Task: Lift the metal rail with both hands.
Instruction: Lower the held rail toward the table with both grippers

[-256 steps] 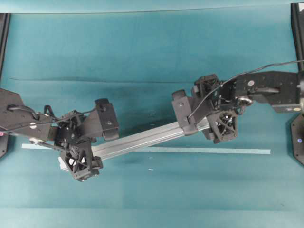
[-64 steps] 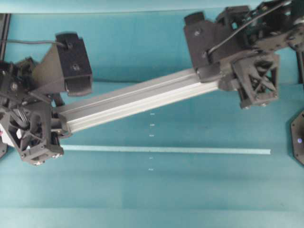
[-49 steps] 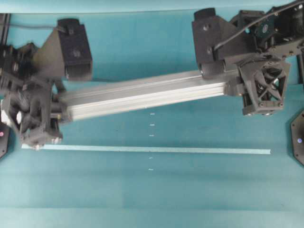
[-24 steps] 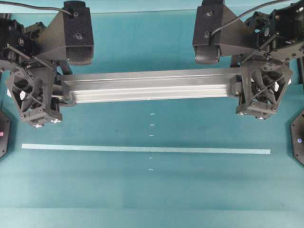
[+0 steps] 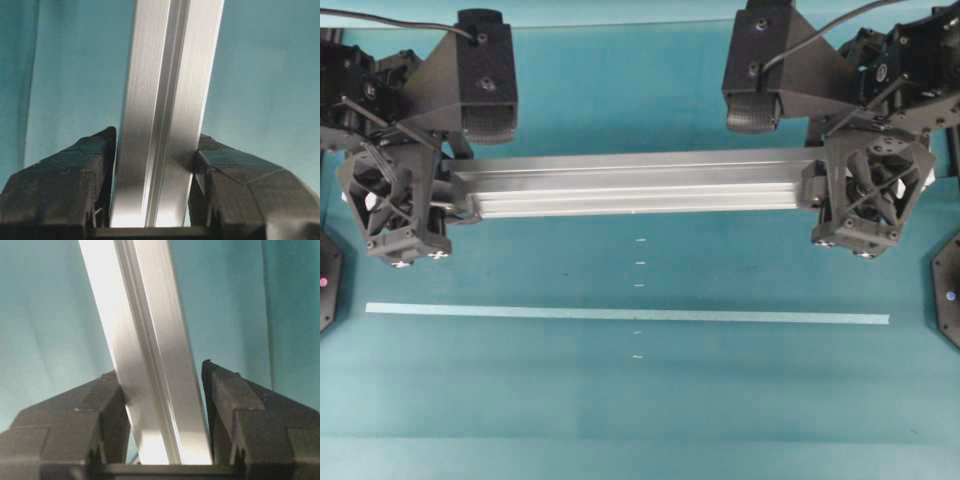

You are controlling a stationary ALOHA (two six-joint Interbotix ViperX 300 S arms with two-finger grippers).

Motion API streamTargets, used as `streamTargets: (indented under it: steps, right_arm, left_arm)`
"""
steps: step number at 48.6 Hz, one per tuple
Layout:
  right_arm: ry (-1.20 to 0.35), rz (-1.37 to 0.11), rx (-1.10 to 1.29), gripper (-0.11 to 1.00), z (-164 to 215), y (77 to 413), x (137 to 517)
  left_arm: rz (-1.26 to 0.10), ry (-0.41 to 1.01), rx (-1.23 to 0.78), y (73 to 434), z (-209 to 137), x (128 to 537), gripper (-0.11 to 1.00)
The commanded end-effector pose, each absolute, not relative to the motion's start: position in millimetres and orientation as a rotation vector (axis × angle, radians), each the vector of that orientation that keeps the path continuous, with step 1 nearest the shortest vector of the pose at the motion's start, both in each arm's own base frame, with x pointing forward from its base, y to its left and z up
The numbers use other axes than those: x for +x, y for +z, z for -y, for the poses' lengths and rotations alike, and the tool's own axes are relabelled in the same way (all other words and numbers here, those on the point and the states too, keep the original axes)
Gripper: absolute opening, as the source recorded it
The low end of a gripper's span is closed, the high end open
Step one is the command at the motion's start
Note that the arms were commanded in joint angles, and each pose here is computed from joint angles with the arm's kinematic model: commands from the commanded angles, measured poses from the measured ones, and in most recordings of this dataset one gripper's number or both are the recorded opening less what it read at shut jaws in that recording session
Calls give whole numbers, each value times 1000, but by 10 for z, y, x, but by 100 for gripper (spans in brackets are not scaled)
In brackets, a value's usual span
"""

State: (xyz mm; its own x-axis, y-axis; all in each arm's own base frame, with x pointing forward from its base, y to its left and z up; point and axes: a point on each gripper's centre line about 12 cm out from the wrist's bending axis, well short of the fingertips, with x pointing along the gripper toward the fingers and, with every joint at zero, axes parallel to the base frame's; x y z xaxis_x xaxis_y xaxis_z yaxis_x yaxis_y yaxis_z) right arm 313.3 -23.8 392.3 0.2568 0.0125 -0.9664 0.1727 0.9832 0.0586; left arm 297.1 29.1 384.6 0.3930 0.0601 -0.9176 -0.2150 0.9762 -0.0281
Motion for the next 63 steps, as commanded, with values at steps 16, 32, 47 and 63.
streamTargets:
  steps: [16, 32, 47, 63]
  right_arm:
    - [-129, -1322, 196, 44, 224, 3761, 3124]
    - [-128, -1257, 204, 44, 188, 3239, 3160]
    - [-93, -1306, 194, 44, 53, 2509, 3186]
    - [-90, -1300, 184, 42, 39, 2171, 3177]
  left_arm:
    - [-1071, 222, -185, 3881, -413, 3000, 33]
    - [-1065, 218, -188, 3303, -411, 3093, 33]
    - [-1090, 183, -169, 2754, -305, 3243, 33]
    - [-1158, 157, -154, 2301, -193, 3341, 33]
